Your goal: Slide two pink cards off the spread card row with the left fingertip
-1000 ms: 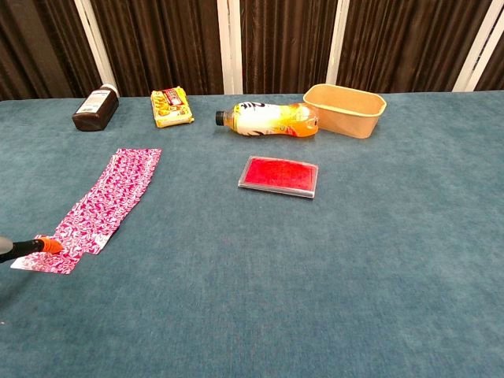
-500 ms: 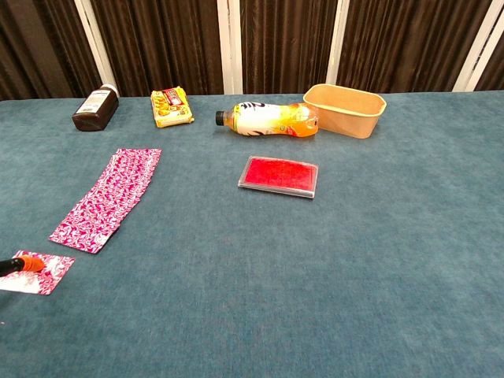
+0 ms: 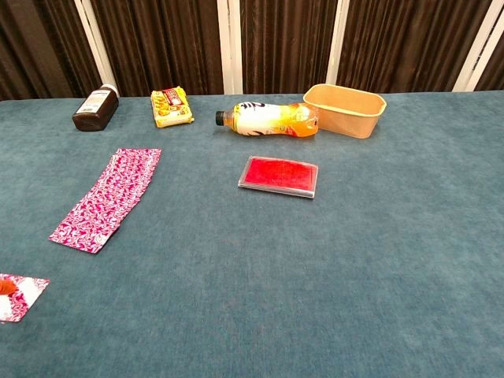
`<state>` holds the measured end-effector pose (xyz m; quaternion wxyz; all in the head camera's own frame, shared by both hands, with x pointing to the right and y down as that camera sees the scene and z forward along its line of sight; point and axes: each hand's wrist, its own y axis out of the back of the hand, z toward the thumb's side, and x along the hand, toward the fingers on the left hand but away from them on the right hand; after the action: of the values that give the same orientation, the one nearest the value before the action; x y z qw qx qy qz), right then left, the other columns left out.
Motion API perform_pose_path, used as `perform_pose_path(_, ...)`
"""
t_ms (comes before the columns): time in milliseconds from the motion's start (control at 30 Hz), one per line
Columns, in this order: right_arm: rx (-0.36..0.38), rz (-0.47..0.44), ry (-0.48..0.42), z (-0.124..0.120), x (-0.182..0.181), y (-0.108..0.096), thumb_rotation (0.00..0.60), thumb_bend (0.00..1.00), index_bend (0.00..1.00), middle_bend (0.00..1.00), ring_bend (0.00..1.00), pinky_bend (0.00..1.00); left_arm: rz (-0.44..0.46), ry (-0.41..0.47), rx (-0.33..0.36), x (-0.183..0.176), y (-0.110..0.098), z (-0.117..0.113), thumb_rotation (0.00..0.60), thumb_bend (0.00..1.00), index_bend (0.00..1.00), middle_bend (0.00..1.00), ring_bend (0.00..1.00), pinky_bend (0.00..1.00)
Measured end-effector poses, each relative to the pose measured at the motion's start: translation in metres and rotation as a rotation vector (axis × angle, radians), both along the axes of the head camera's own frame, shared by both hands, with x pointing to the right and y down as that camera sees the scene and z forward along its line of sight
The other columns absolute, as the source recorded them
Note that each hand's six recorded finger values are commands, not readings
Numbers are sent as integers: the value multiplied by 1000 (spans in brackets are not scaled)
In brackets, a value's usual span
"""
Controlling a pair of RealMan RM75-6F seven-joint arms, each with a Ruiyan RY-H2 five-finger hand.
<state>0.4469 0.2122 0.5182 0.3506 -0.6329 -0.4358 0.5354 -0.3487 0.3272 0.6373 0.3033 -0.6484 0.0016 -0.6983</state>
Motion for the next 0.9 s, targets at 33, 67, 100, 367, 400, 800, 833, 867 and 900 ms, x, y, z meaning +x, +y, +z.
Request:
perform_pose_path(33,1,0,0,0,0,0,600,313,0,126,220,137,0,1,3,0,0,-1,600,929,75,873,764,705)
perform_pose_path(67,0,0,-1,0,0,0,600,313,0,126,220,137,0,3,7,1,-1,-2,600,929,75,873,764,705)
perform_pose_path(100,-1,-1,-1,0,0,0,600,313,0,126,221,137,0,8,12,2,-2,-3,600,929,75,873,764,705)
perform_pose_path(367,-3,-5,0,1,-2,1,600,313,0,126,220,137,-6,86,79,12,-14,-16,600,928,75,873,764,706)
perform_pose_path(400,-3,-4,0,1,-2,1,600,313,0,126,220,137,-15,98,96,12,-17,-20,600,928,75,873,764,706)
perform_pose_path(800,-6,-3,-5,1,-1,1,600,312,0,126,221,137,-61,151,147,17,-65,-6,600,928,75,873,766,709)
perform_pose_path(833,-6,-2,-4,1,-1,1,600,313,0,126,221,137,-63,149,138,17,-68,-1,600,928,75,873,766,709)
perform_pose_path(867,-6,-1,-4,1,-1,1,600,312,0,126,221,137,-64,146,129,18,-71,4,600,927,75,873,766,709)
perform_pose_path(900,-6,0,-3,1,0,0,600,313,0,126,221,137,-64,144,117,19,-76,10,600,927,75,873,766,709)
